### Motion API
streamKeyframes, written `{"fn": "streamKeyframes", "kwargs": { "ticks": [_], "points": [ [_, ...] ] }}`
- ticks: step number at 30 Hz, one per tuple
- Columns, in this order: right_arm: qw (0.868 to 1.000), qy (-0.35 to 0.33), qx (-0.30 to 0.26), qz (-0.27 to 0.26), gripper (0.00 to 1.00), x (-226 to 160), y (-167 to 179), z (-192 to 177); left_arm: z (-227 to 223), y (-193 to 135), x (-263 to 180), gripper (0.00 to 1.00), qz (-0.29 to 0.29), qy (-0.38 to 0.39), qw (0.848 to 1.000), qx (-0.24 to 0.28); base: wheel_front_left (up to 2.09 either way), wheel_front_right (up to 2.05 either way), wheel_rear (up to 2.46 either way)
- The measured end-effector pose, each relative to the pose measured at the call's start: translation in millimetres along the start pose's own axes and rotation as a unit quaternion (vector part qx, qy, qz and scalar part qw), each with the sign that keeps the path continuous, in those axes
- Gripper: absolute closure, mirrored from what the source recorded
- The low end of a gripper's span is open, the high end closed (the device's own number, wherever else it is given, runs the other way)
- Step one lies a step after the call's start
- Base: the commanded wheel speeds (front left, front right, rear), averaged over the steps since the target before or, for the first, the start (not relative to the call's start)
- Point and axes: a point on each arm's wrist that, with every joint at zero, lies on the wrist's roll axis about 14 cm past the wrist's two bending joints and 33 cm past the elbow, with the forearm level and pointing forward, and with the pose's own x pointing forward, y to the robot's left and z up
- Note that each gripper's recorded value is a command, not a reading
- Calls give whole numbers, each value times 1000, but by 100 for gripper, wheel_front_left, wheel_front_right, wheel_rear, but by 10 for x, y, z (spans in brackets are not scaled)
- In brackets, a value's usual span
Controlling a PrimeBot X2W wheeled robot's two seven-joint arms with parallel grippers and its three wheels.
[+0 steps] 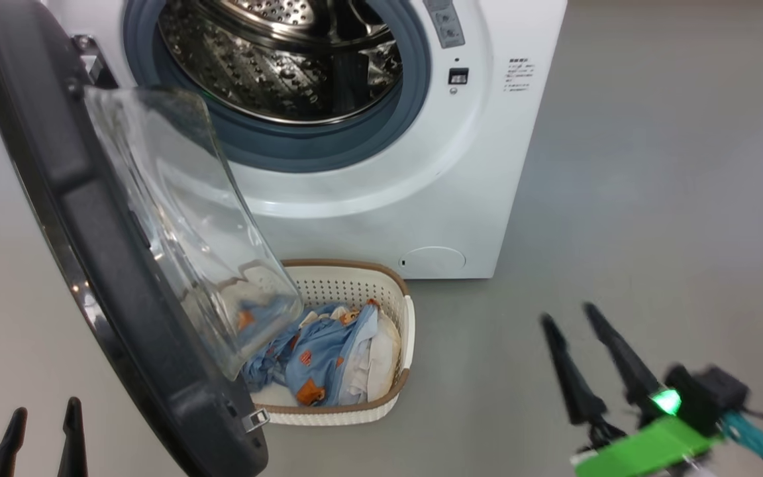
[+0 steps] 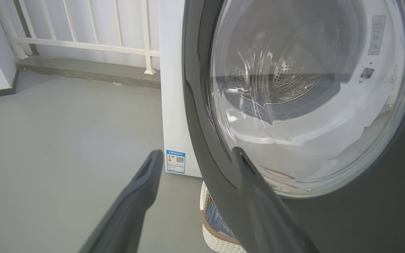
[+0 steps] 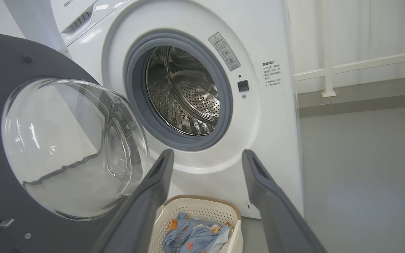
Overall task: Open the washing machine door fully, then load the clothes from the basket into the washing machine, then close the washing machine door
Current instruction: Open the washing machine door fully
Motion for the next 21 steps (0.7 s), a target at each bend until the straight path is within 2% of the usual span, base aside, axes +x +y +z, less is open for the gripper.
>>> {"fn": "streamKeyframes", "kwargs": {
  "ticks": [8,11,21],
  "points": [
    [990,-9,-88,-110,0,-583,-496,160,4,-50,-44,0,-6,-4,1000,-2,0,0,0],
    [985,-1,-115,-126,0,-698,-575,167,-8,-84,-27,0,-10,-3,1000,-2,0,0,0],
    [978,8,-127,-163,0,-891,-761,164,-81,-125,-22,0,-17,9,1000,1,0,0,0]
  ]
}}
